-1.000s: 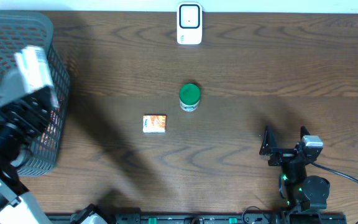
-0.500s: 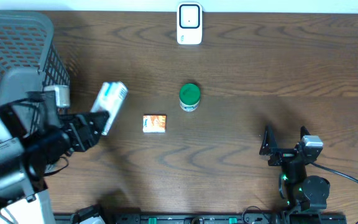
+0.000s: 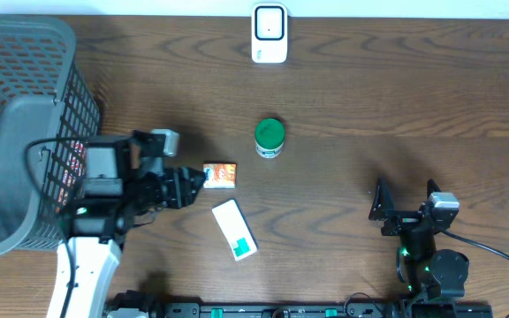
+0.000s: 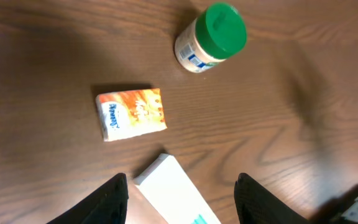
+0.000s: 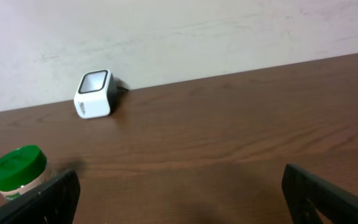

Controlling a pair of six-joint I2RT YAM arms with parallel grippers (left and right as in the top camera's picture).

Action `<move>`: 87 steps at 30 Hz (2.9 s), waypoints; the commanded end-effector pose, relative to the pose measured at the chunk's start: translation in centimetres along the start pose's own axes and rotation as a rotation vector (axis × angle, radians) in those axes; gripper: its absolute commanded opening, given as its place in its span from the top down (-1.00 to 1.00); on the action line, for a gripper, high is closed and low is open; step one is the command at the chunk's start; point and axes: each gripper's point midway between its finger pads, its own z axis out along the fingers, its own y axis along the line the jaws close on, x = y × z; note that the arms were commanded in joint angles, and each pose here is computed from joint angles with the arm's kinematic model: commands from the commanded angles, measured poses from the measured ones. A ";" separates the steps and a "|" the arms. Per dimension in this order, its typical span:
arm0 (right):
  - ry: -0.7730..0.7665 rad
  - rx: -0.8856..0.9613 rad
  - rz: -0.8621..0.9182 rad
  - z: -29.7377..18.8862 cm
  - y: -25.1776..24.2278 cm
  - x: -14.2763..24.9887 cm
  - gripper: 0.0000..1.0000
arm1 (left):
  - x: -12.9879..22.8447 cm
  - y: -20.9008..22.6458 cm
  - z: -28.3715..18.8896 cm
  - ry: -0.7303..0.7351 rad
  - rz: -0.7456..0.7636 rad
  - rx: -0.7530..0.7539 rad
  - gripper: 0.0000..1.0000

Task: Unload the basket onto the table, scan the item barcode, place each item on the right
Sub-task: 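Carry the Panadol box out and drop it in front of the orange box, then reach into the basket and grasp the red TOP chocolate bar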

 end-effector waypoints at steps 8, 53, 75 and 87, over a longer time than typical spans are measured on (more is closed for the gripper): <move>-0.002 0.003 -0.015 0.0 0.0 0.0 -0.99 | -0.1 0.6 4.6 0.047 0.066 -0.155 -0.37; -0.002 0.003 -0.015 0.0 0.0 0.0 -0.99 | -7.1 30.5 -19.7 -0.050 -0.432 -0.739 -0.96; -0.002 0.003 -0.015 0.0 0.0 0.0 -0.99 | 0.0 31.9 -7.6 0.350 -0.305 -0.346 -0.96; -0.002 0.003 -0.015 0.0 0.0 0.0 -0.99 | 3.7 33.9 -5.5 0.530 -0.350 -0.383 -0.98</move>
